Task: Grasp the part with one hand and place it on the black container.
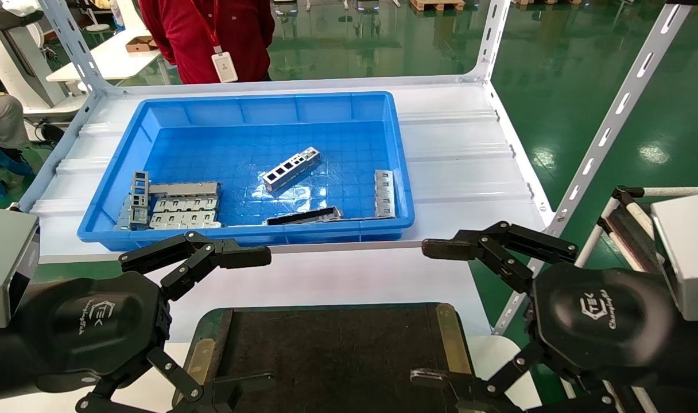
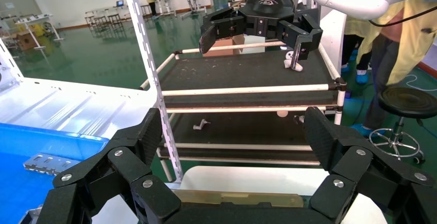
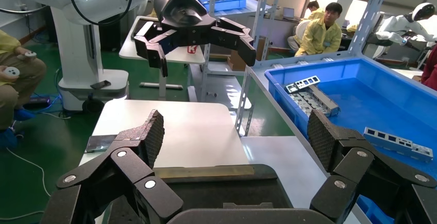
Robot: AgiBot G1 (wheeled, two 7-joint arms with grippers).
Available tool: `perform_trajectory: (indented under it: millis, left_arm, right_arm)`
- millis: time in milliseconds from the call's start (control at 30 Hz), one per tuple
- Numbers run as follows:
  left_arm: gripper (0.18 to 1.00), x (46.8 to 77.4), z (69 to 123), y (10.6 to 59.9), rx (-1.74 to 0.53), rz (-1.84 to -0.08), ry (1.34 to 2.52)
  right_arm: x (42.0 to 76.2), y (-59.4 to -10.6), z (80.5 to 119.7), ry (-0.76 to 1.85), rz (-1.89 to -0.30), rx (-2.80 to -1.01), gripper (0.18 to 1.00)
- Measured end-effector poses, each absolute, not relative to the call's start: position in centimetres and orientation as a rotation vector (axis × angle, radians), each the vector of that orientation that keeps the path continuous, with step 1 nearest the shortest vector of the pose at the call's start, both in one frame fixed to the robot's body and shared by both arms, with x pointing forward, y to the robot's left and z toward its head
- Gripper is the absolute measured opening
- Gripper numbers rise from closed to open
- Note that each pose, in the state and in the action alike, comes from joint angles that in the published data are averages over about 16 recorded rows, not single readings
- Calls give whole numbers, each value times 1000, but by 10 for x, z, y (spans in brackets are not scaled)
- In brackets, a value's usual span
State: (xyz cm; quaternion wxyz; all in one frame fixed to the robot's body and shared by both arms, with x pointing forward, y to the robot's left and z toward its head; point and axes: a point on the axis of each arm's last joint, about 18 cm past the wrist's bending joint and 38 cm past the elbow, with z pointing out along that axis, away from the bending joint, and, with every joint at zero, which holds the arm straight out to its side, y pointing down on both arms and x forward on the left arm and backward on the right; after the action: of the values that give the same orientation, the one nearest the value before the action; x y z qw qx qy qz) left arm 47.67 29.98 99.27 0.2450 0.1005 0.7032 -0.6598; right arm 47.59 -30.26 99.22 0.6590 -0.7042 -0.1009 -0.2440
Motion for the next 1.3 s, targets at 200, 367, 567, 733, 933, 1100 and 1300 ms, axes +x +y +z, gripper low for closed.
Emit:
perform_trajectory:
  millis: [200, 367, 567, 733, 933, 1100, 1300]
  left_arm:
    - [1001, 477, 993, 300, 274, -1801, 1920]
    - [1001, 477, 993, 300, 274, -1801, 1920]
    - [1001, 477, 993, 300, 275, -1801, 1920]
    - [1001, 477, 993, 300, 275, -1801, 1920]
    - [1001, 477, 993, 300, 275, -1801, 1920]
    - [1001, 478, 993, 300, 271, -1798, 1919]
    - [1001, 482, 993, 299, 259, -1783, 1917]
  right_arm:
    - [476, -303, 992, -228, -552, -1594, 1001]
    - [476, -303, 992, -228, -552, -1594, 1001]
    - [476, -303, 992, -228, -552, -1594, 1001]
    - [476, -303, 992, -228, -552, -1594, 1001]
    - [476, -303, 992, -228, -552, -1594, 1001]
    - [476, -303, 992, -228, -552, -1594, 1001]
    - [476, -303, 992, -228, -552, -1594, 1001]
